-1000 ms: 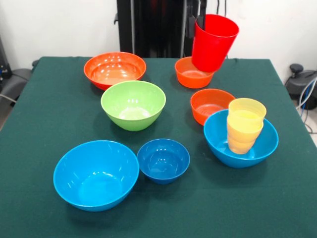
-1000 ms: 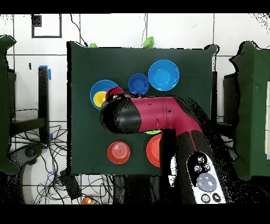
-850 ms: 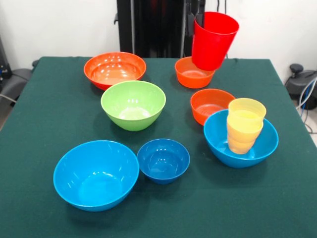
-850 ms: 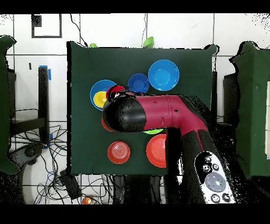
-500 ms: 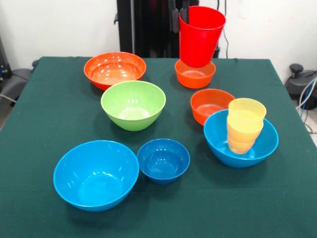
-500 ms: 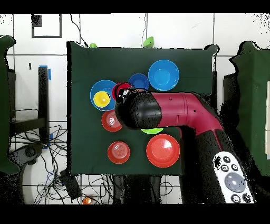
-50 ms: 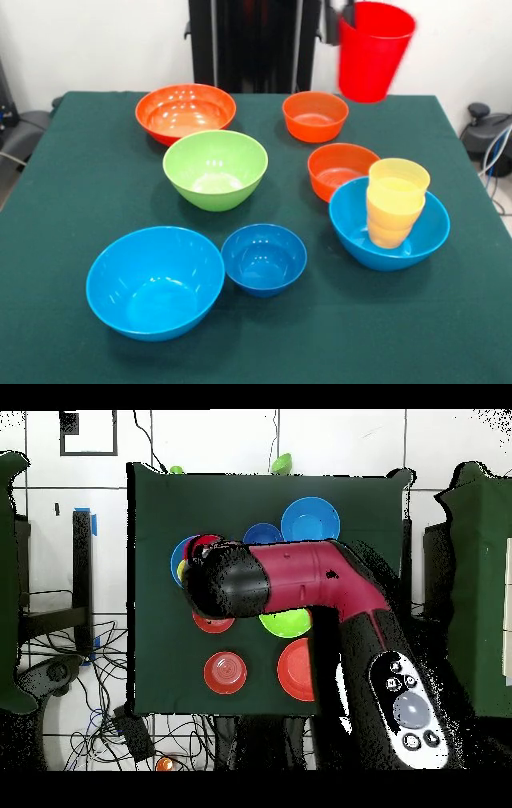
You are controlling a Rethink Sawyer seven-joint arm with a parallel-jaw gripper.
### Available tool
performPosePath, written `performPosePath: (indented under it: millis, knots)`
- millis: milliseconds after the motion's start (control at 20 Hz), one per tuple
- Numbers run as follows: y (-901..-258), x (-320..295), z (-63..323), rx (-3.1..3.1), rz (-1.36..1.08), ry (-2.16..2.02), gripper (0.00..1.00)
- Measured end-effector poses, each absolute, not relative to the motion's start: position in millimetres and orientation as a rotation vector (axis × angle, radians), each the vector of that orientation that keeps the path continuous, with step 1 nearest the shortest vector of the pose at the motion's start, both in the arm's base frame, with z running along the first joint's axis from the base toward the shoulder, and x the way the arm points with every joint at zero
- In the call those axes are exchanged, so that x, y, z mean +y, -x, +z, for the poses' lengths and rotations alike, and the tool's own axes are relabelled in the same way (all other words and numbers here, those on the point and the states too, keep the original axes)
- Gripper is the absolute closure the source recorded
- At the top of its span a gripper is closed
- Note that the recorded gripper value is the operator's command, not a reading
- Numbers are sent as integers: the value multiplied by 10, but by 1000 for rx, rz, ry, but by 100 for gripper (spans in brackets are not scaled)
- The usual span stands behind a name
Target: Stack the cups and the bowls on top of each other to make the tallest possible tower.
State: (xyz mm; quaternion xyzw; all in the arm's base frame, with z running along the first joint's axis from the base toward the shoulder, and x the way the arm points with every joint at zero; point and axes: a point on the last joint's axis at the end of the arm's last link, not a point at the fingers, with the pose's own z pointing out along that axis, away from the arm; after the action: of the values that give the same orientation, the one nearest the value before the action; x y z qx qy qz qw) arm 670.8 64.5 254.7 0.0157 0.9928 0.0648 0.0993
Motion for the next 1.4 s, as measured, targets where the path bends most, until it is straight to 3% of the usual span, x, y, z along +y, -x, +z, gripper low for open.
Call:
performPosePath:
  millis: [650,1400]
  knots:
    - [-6725,1971,2470,2932,310,168,100]
    - [-6757,1899,1970,2923,353,129,100]
